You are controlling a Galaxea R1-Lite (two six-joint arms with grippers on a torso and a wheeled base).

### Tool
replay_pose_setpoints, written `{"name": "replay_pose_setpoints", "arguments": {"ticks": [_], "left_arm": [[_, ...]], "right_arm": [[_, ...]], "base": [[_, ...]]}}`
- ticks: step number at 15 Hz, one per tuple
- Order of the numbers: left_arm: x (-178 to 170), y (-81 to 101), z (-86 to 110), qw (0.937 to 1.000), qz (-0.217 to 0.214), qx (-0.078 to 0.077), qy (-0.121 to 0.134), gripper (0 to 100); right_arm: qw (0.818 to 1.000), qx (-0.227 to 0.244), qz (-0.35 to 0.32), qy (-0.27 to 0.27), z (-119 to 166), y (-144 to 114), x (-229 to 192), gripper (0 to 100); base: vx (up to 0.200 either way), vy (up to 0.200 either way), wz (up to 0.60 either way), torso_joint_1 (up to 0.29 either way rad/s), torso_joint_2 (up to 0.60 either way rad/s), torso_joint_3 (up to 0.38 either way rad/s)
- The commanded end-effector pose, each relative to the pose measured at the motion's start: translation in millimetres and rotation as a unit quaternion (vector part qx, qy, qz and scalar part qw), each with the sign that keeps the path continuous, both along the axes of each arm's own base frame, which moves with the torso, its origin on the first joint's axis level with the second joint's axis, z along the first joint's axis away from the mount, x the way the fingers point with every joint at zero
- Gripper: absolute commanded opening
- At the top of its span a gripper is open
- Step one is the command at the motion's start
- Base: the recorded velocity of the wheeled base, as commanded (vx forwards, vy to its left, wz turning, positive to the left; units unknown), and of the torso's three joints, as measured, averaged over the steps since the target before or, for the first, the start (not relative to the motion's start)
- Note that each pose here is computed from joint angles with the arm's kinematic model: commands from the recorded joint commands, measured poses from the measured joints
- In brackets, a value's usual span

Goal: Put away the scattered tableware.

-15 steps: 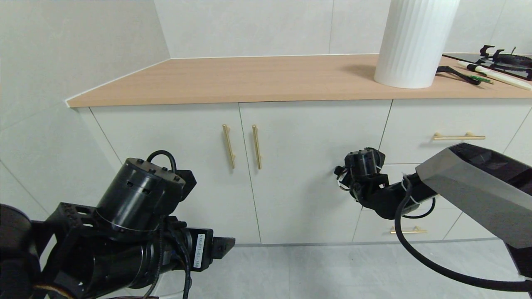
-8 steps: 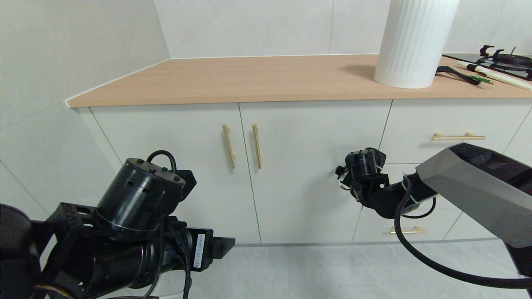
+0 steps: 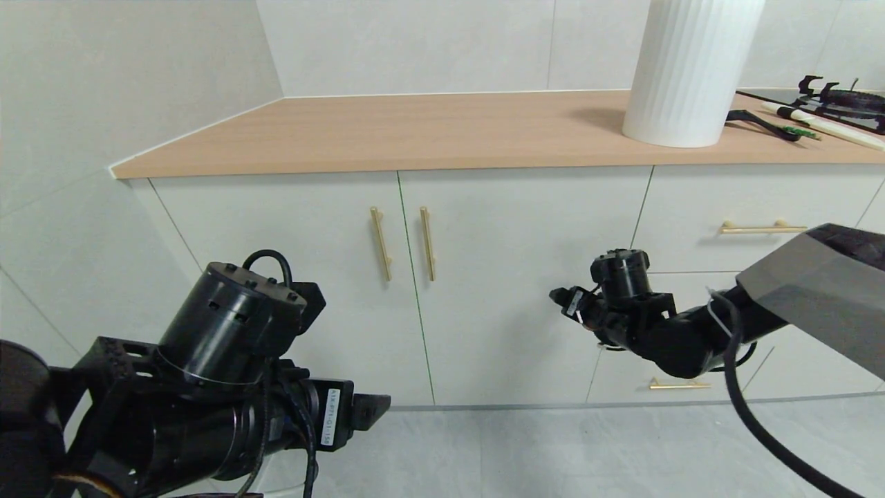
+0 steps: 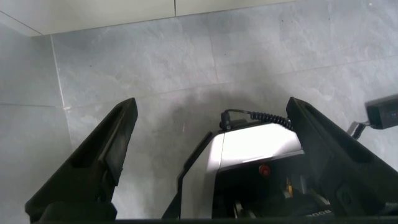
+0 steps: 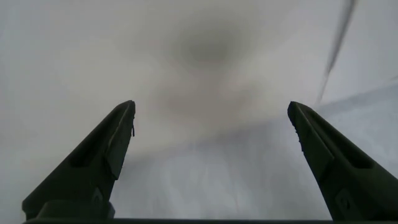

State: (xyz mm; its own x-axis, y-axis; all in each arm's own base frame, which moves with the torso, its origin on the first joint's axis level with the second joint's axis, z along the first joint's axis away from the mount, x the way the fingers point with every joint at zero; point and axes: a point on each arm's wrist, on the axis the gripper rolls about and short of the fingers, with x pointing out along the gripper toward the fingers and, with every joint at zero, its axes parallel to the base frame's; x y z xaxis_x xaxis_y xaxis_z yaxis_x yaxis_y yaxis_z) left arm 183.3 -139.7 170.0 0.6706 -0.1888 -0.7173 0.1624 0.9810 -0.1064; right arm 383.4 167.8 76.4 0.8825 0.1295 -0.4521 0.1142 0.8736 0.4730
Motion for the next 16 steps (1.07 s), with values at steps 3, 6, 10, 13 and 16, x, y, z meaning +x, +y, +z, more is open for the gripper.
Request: {"name": "replay_pose_setpoints", "arguments": {"ticks": [3,6,10,13,16], "left_arm": [[-8,6.5,13.2,0.9995,0.004,-0.015,-0.026,100],[-25,23.3,38.6,0.9953,0.024,-0.040,-0.085,100],[-66,70.9,63.2,0.9791,0.079,-0.041,-0.183,100],[-121,117.8,62.0,0.9562,0.113,-0.024,-0.269,100],[-173,146.2,60.6,0.9196,0.151,-0.013,-0.362,100]], "right_arm": [[0.994,-0.046,0.092,-0.030,55,-24,-67,100],[0.988,-0.086,0.091,-0.087,96,-51,-117,100],[0.974,-0.139,0.049,-0.171,128,-99,-209,100],[0.955,-0.165,-0.008,-0.247,136,-135,-274,100],[0.930,-0.207,-0.062,-0.298,131,-161,-331,100]], "base": [[0.000,0.000,0.00,0.000,0.00,0.000],[0.000,0.000,0.00,0.000,0.00,0.000],[0.000,0.000,0.00,0.000,0.00,0.000],[0.000,0.000,0.00,0.000,0.00,0.000],[0.000,0.000,0.00,0.000,0.00,0.000]]}}
